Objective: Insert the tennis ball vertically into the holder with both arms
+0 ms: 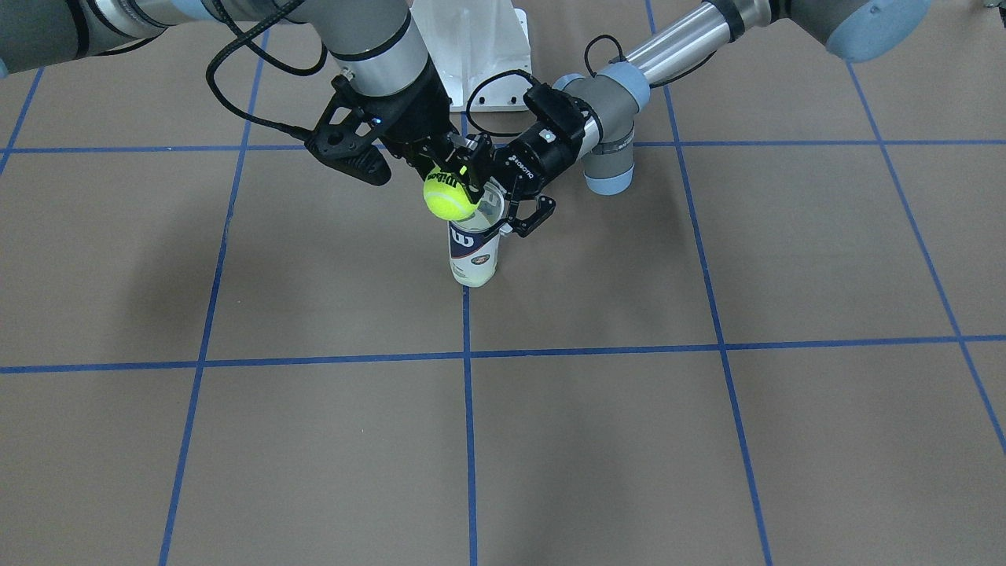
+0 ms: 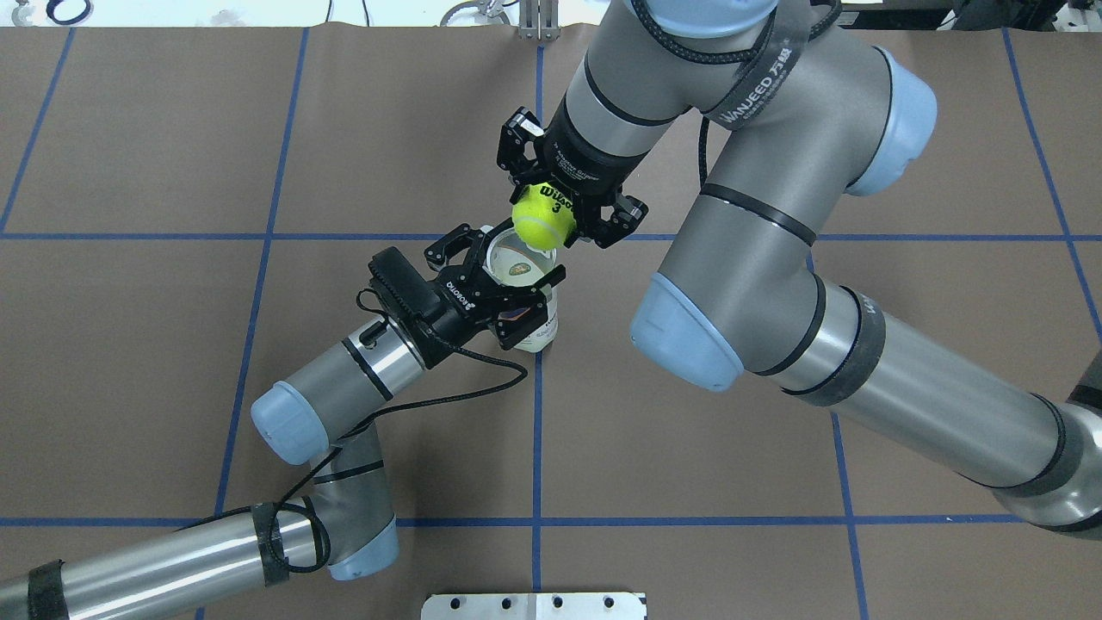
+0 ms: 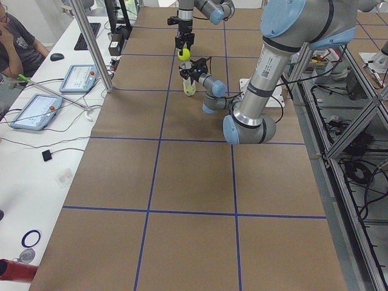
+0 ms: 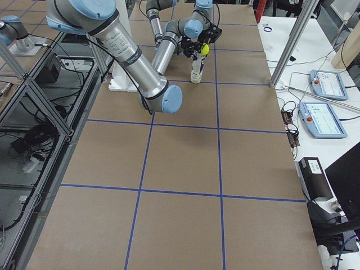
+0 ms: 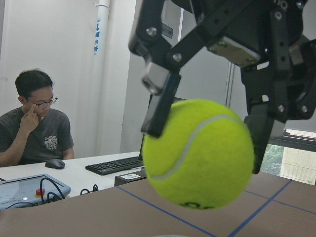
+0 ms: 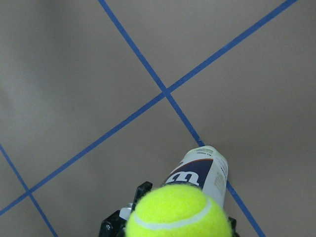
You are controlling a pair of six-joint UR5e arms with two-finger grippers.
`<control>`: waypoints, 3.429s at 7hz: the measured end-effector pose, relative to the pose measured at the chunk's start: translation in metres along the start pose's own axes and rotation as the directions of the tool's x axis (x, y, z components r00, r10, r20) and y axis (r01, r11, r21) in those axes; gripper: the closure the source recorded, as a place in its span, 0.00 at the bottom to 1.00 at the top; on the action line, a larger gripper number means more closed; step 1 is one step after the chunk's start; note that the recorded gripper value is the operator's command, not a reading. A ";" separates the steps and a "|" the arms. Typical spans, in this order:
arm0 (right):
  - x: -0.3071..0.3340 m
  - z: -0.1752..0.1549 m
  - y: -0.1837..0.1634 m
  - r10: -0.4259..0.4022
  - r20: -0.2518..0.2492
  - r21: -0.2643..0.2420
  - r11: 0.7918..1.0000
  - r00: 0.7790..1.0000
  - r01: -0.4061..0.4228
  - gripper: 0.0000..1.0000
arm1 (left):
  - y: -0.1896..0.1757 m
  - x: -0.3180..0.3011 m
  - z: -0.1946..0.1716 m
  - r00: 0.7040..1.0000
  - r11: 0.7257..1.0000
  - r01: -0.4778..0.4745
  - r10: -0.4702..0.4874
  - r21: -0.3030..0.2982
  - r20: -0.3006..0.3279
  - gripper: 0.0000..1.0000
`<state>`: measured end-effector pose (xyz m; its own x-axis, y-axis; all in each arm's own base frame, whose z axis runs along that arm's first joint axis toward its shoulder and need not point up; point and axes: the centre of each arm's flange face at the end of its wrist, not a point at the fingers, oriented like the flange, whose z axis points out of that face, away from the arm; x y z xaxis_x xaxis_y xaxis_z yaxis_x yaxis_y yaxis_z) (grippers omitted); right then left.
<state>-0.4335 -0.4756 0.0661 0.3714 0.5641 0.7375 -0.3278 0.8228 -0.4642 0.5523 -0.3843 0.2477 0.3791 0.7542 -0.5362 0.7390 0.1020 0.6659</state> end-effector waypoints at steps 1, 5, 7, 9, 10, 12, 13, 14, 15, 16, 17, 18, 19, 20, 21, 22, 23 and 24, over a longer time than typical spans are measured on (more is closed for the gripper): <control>0.000 0.001 0.001 -0.001 -0.001 -0.001 1.000 1.000 0.001 1.00 | -0.001 0.001 0.000 1.000 1.000 0.002 -0.002 0.002 -0.001 0.12; 0.000 0.007 0.013 -0.014 -0.003 -0.005 1.000 1.000 0.014 0.28 | -0.002 0.003 0.000 1.000 1.000 0.004 -0.004 0.006 -0.002 0.12; 0.001 0.012 0.019 -0.003 -0.004 0.005 1.000 1.000 0.003 0.01 | -0.002 0.003 0.000 1.000 1.000 0.004 -0.004 0.005 -0.001 0.12; 0.002 0.017 0.024 0.001 -0.004 0.017 1.000 1.000 0.000 0.01 | -0.002 0.003 0.000 1.000 1.000 0.004 -0.004 0.004 -0.001 0.12; 0.002 0.017 0.026 0.000 -0.003 0.018 1.000 1.000 0.000 0.01 | -0.002 0.003 0.000 1.000 1.000 0.004 -0.004 0.004 -0.001 0.12; 0.002 0.016 0.026 -0.004 -0.001 0.018 1.000 1.000 0.004 0.01 | -0.005 0.004 0.000 1.000 1.000 0.007 -0.007 0.010 -0.003 0.10; 0.003 0.016 0.026 -0.005 -0.002 0.019 1.000 1.000 0.005 0.01 | -0.012 0.006 -0.002 1.000 1.000 0.014 -0.014 0.022 -0.008 0.08; 0.005 0.017 0.025 -0.005 -0.004 0.020 1.000 1.000 0.005 0.01 | -0.021 0.007 -0.006 1.000 0.999 0.023 -0.022 0.037 -0.015 0.06; 0.006 0.017 0.022 -0.003 -0.006 0.022 1.000 1.000 0.003 0.01 | -0.032 0.008 -0.013 0.999 0.998 0.033 -0.032 0.053 -0.023 0.04; 0.009 0.015 0.015 0.002 -0.006 0.028 1.000 1.000 -0.002 0.01 | -0.044 0.005 -0.028 0.999 0.997 0.039 -0.037 0.063 -0.028 0.02; 0.021 0.008 -0.004 0.001 -0.006 0.041 0.999 1.000 -0.001 0.01 | -0.053 -0.004 -0.050 0.999 0.998 0.032 -0.031 0.056 -0.024 0.02; 0.038 -0.003 -0.031 -0.013 -0.009 0.059 0.998 1.000 0.013 0.01 | -0.055 -0.026 -0.076 1.000 0.999 0.006 -0.006 0.031 -0.002 0.02; 0.055 -0.015 -0.067 -0.024 -0.019 0.075 0.997 1.000 0.026 0.01 | -0.053 -0.061 -0.102 0.999 0.999 -0.034 0.034 0.000 0.039 0.02; 0.076 -0.027 -0.109 -0.037 -0.037 0.094 0.995 0.999 0.040 0.01 | -0.053 -0.098 -0.127 0.993 0.997 -0.075 0.077 -0.030 0.086 0.18; 0.106 -0.035 -0.153 -0.051 -0.070 0.118 0.991 0.996 0.059 0.01 | -0.055 -0.132 -0.147 0.987 0.995 -0.080 0.087 -0.052 0.133 0.05; 0.142 -0.040 -0.197 -0.064 -0.113 0.143 0.987 0.992 0.080 0.01 | -0.054 -0.162 -0.165 0.982 0.996 -0.050 0.062 -0.072 0.176 0.02; 0.177 -0.045 -0.242 -0.084 -0.163 0.159 0.981 0.983 0.110 0.01 | -0.056 -0.197 -0.181 0.974 0.992 -0.043 0.067 -0.114 0.215 0.01; 0.206 -0.046 -0.277 -0.110 -0.208 0.162 0.976 0.972 0.145 0.01 | -0.061 -0.234 -0.189 0.963 0.981 -0.058 0.103 -0.184 0.248 0.01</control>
<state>-0.2263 -0.5842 0.3235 0.5774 0.4725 0.6658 -0.4069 0.8735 -0.2671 0.3136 -0.4448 0.4307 0.5795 0.5762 -0.5764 0.6010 0.1756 0.7797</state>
